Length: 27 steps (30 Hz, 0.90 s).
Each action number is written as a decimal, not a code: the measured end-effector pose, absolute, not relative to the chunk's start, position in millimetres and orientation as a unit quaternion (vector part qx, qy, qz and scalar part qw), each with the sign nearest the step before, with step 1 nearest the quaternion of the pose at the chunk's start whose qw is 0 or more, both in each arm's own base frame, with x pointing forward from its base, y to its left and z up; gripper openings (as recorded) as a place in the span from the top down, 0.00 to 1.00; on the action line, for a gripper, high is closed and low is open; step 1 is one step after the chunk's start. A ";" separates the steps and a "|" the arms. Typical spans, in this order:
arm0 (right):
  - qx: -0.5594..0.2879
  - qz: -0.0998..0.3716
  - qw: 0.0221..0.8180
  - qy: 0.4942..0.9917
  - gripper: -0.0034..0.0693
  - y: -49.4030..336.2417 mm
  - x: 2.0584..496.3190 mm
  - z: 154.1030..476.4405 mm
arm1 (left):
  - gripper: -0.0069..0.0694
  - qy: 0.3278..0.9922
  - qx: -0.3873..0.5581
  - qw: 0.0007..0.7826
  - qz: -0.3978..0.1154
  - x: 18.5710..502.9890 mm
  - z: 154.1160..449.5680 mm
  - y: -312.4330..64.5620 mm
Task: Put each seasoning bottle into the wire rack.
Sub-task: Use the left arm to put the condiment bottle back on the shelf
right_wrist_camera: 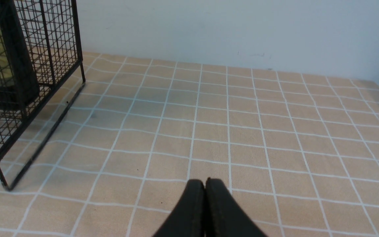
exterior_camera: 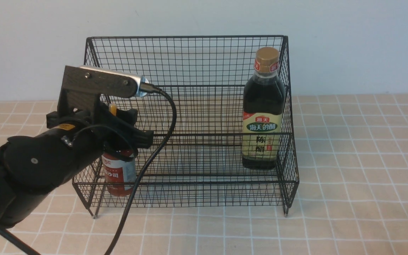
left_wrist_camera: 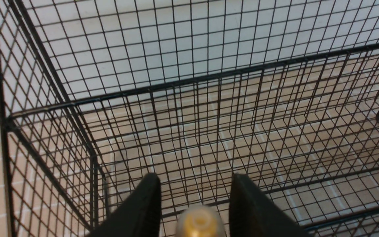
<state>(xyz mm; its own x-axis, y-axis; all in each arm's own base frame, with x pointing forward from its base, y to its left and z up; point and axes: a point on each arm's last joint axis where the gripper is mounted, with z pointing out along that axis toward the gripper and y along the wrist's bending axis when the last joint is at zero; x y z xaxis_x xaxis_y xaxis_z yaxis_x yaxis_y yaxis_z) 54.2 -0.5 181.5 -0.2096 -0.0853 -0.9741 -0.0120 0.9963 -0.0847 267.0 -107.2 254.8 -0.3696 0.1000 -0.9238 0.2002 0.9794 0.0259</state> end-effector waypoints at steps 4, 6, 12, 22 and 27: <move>-0.028 -0.027 0.628 0.777 0.97 -0.5 54.2 181.5 | 0.58 0.833 0.096 0.543 -0.047 269.3 248.8 -109.5; -0.024 -0.023 0.628 0.777 0.97 -0.5 54.2 181.5 | 0.57 0.839 0.102 0.532 -0.052 269.5 245.0 -111.4; -0.023 -0.023 0.628 0.777 0.97 -0.5 54.2 181.5 | 0.49 0.844 0.115 0.520 -0.063 268.7 242.4 -115.0; -0.023 -0.023 0.628 0.777 0.97 -0.5 54.2 181.5 | 0.44 0.817 0.151 0.552 -0.071 252.6 272.3 -111.5; -0.023 -0.023 0.628 0.777 0.97 -0.5 54.2 181.5 | 0.56 0.793 0.186 0.564 -0.132 222.0 304.3 -110.4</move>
